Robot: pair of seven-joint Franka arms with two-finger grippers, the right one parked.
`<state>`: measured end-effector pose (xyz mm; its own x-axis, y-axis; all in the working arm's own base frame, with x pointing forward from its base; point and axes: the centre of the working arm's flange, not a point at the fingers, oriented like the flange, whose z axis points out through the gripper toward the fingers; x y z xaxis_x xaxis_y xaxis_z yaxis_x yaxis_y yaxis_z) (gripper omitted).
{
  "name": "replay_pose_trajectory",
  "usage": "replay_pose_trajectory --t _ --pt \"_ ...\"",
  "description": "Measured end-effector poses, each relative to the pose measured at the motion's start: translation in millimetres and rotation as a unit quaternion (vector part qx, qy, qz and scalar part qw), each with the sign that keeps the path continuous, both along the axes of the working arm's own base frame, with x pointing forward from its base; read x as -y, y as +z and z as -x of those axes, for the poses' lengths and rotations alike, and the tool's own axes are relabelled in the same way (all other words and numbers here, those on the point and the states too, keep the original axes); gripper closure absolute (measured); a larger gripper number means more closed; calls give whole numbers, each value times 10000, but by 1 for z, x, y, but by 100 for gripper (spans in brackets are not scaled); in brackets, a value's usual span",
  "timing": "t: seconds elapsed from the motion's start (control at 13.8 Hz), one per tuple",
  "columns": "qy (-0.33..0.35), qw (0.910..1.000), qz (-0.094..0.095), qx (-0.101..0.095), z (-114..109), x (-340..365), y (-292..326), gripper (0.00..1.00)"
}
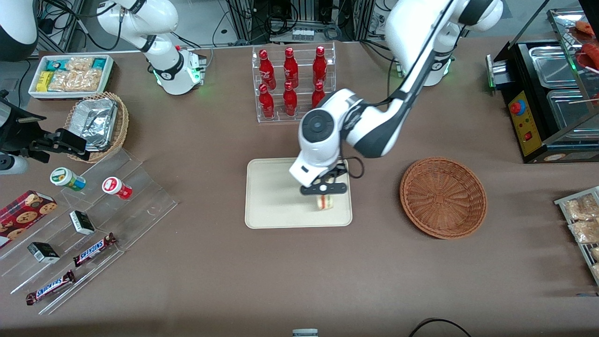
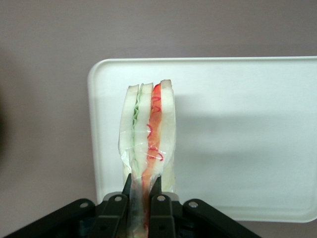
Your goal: Place sandwich from basket to tray
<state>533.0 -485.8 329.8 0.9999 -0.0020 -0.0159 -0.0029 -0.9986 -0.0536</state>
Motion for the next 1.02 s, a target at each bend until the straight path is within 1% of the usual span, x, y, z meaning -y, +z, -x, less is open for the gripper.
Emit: replay_pose_trajectory --t 0.22,0.29,0.51,0.87,1.02 --pt "-45 9993 152 333 7 30 -22 85" --pt "-59 9991 171 392 11 37 -31 85" --pt "-34 9988 192 442 15 47 -50 85" --pt "51 9987 219 457 19 53 -60 85" --pt "60 9984 265 490 21 57 -63 85"
